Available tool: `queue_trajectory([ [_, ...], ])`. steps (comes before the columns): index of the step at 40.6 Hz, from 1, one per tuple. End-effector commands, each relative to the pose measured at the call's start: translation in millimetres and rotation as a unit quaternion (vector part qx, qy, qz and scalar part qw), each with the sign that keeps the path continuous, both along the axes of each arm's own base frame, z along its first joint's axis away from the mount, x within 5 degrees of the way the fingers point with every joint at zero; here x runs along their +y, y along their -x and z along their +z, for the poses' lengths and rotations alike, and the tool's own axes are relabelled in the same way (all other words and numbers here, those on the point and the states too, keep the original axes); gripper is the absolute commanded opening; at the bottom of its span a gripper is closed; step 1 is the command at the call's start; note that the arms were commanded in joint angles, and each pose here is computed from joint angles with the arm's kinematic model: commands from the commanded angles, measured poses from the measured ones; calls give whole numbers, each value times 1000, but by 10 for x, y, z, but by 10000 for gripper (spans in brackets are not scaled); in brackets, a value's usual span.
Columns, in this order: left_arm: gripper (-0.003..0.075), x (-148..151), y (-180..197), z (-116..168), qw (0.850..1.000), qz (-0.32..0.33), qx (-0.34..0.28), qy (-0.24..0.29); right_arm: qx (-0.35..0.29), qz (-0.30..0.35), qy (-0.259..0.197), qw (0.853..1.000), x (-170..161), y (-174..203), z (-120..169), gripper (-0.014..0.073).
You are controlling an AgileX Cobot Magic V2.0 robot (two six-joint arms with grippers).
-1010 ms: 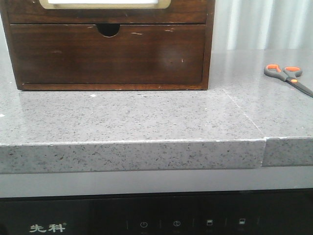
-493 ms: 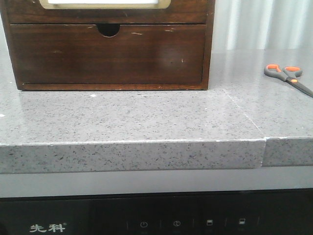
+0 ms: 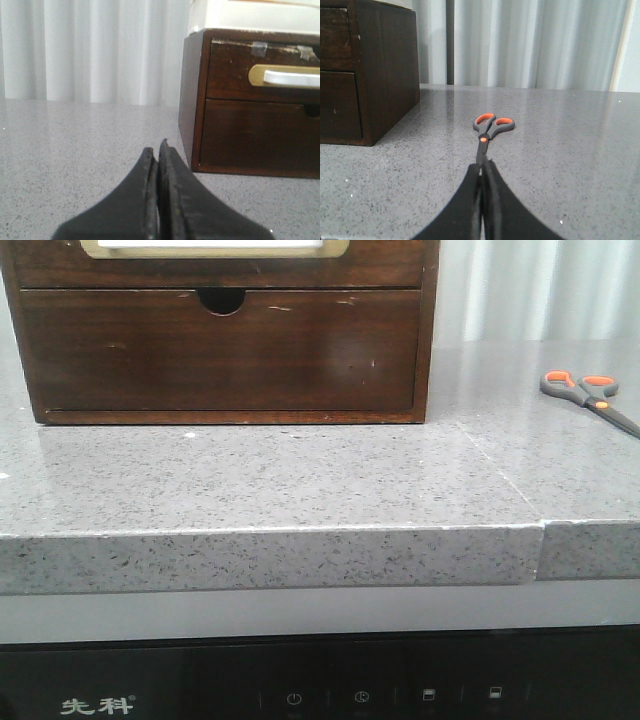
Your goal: Put scissors in drawer with both arms
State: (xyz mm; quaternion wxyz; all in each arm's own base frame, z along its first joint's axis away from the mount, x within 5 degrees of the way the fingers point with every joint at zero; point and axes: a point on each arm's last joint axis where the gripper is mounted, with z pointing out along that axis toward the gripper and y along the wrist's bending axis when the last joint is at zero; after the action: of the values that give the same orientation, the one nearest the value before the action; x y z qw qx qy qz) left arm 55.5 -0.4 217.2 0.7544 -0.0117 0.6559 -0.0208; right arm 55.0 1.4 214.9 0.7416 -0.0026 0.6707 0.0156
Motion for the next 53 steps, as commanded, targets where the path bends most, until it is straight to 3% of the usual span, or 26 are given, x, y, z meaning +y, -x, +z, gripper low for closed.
queue_trajectory([
  [1, -20, 9, 75, 260, 997, 2, -77, 12, -77, -2, 2, 997, -4, 101, 371, -67],
  [13, -20, -4, 447, 1218, 991, -8, -136, 11, -102, -2, 5, 995, -8, 371, 1113, -67],
  [19, -20, -13, 605, 1647, 992, -12, -125, 5, -83, -1, 6, 997, -8, 392, 1430, -67],
  [25, -20, -25, 587, 1905, 998, -18, -67, 2, -29, 0, 7, 1000, -5, 286, 1637, -67],
  [36, -20, -43, 271, 1756, 995, -25, 95, -2, 111, -1, 14, 994, 0, -21, 1527, -67],
  [43, -20, -46, 141, 1553, 990, -26, 138, -2, 182, -18, 47, 982, -36, -154, 1363, -67],
  [53, -20, -47, 67, 1372, 986, -26, 166, 0, 215, -23, 54, 975, -48, -195, 1245, -67],
])
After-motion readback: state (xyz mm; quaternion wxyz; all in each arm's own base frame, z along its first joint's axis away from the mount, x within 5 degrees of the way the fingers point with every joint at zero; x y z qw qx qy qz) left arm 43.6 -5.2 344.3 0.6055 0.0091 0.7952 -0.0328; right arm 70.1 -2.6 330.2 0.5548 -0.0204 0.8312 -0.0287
